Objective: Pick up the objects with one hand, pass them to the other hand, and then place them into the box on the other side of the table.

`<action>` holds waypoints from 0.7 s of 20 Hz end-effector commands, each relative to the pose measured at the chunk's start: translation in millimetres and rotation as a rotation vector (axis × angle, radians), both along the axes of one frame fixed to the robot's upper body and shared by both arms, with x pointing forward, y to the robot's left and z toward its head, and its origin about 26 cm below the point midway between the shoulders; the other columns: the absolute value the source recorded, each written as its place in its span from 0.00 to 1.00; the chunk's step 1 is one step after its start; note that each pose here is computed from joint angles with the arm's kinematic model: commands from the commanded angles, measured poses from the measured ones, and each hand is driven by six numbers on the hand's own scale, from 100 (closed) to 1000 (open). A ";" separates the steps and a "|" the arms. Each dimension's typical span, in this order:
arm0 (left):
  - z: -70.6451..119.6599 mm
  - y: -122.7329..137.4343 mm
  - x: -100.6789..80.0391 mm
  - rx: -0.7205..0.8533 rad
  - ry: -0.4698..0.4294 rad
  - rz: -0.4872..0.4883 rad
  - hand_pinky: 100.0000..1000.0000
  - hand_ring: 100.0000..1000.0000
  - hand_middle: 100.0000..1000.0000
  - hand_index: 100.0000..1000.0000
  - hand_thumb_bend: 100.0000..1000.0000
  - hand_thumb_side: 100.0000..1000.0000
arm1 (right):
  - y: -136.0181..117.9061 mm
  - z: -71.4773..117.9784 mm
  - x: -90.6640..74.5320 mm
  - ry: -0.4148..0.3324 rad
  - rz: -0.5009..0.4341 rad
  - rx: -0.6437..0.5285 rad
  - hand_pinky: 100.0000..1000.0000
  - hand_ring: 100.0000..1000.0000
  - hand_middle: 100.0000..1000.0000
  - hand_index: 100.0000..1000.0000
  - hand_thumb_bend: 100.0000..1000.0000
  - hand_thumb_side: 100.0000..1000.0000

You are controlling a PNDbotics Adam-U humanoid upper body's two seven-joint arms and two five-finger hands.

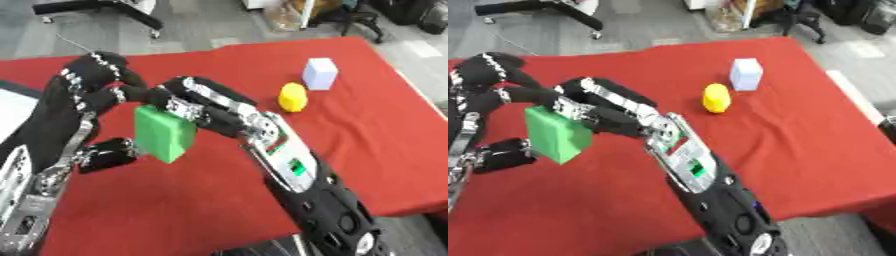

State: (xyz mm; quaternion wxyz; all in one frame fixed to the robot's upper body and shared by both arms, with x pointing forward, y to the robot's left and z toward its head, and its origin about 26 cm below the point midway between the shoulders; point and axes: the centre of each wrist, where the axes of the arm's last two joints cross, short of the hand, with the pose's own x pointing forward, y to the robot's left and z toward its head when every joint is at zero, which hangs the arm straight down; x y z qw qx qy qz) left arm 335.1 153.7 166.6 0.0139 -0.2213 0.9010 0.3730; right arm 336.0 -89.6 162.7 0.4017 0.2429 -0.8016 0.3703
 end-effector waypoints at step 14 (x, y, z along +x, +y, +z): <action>3.6 -4.0 -2.2 0.009 -0.016 -0.023 0.68 0.51 0.55 0.68 0.80 0.12 | -3.6 0.4 6.1 0.063 -0.060 0.019 0.72 0.03 0.06 0.15 0.00 0.80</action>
